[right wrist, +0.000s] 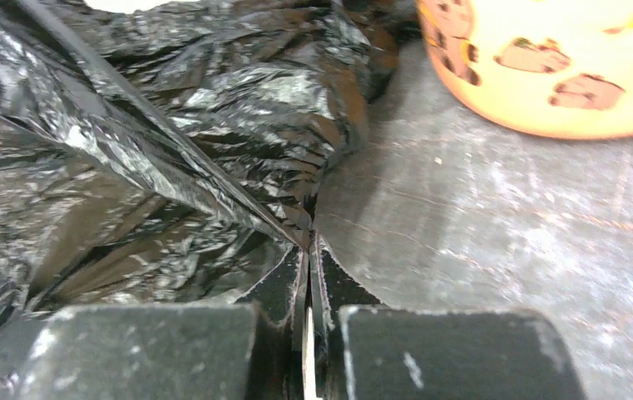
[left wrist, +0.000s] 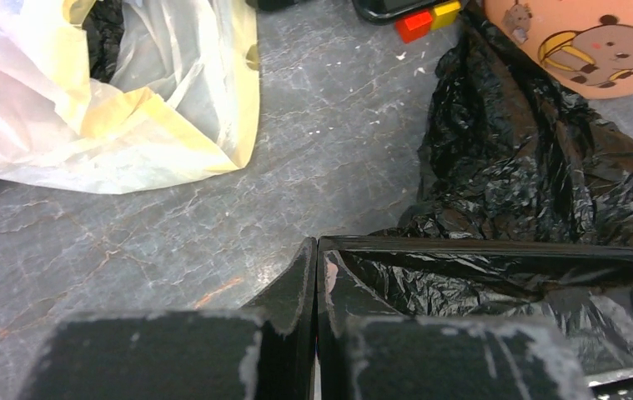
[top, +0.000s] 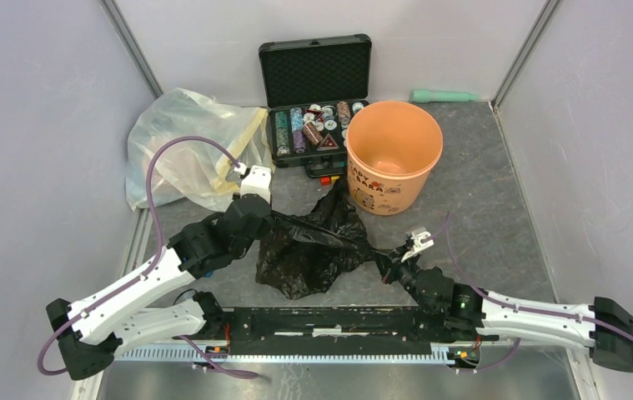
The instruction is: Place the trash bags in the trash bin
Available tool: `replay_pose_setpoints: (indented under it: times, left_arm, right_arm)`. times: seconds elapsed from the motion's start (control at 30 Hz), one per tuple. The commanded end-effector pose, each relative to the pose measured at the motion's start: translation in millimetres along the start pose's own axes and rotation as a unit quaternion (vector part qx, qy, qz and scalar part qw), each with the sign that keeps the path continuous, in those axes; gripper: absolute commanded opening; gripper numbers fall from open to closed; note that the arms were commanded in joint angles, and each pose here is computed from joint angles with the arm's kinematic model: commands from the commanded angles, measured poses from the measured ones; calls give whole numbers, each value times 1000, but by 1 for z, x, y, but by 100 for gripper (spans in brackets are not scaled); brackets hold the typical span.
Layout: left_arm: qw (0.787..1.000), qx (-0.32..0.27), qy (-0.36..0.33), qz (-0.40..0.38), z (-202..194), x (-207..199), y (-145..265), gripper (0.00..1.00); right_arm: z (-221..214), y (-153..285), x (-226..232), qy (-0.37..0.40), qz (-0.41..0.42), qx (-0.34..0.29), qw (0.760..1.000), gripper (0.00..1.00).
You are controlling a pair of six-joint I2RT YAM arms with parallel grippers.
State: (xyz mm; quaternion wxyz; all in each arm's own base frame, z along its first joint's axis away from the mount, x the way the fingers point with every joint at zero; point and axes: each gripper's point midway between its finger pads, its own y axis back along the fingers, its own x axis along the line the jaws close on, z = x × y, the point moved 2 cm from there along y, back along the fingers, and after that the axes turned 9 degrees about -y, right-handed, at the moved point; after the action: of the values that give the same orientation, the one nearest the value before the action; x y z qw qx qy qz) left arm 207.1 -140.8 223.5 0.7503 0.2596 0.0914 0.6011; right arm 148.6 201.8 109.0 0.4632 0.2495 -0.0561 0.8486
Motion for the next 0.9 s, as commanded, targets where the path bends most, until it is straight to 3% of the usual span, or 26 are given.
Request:
replay_pose_setpoints:
  times: [0.0, 0.1, 0.2, 0.37, 0.43, 0.47, 0.53, 0.6, 0.67, 0.87]
  left_arm:
    - [998, -38, 48, 8, 23, 7, 3, 2]
    - [996, -50, 43, -56, 29, -13, 5, 2]
    - [986, -64, 43, -149, 35, -41, 13, 2]
    - [975, -77, 60, -201, 47, -54, 25, 2]
    - [969, -77, 63, -227, 52, -61, 31, 2]
    - [965, -78, 67, -240, 54, -65, 34, 2]
    - [956, -82, 77, -270, 60, -75, 38, 2]
    - [946, -86, 82, -302, 64, -88, 40, 2]
    - [944, -84, 87, -309, 67, -93, 37, 2]
    - [948, -79, 97, -293, 76, -97, 28, 2]
  right_arm:
    - [-18, 22, -70, 37, -162, 20, 986, 6]
    - [-3, 27, -76, 47, -190, 4, 981, 19]
    - [10, 25, -64, 91, -165, 10, 982, 28]
    - [28, 25, -47, 124, -140, 22, 982, 38]
    - [33, 25, -39, 134, -123, 27, 983, 47]
    - [35, 24, -34, 139, -108, 32, 984, 57]
    - [33, 22, -13, 162, -38, 49, 985, 68]
    - [28, 23, 18, 185, 67, 63, 979, 69]
    - [29, 24, 34, 187, 115, 62, 974, 68]
    - [34, 28, 51, 192, 164, 55, 966, 61]
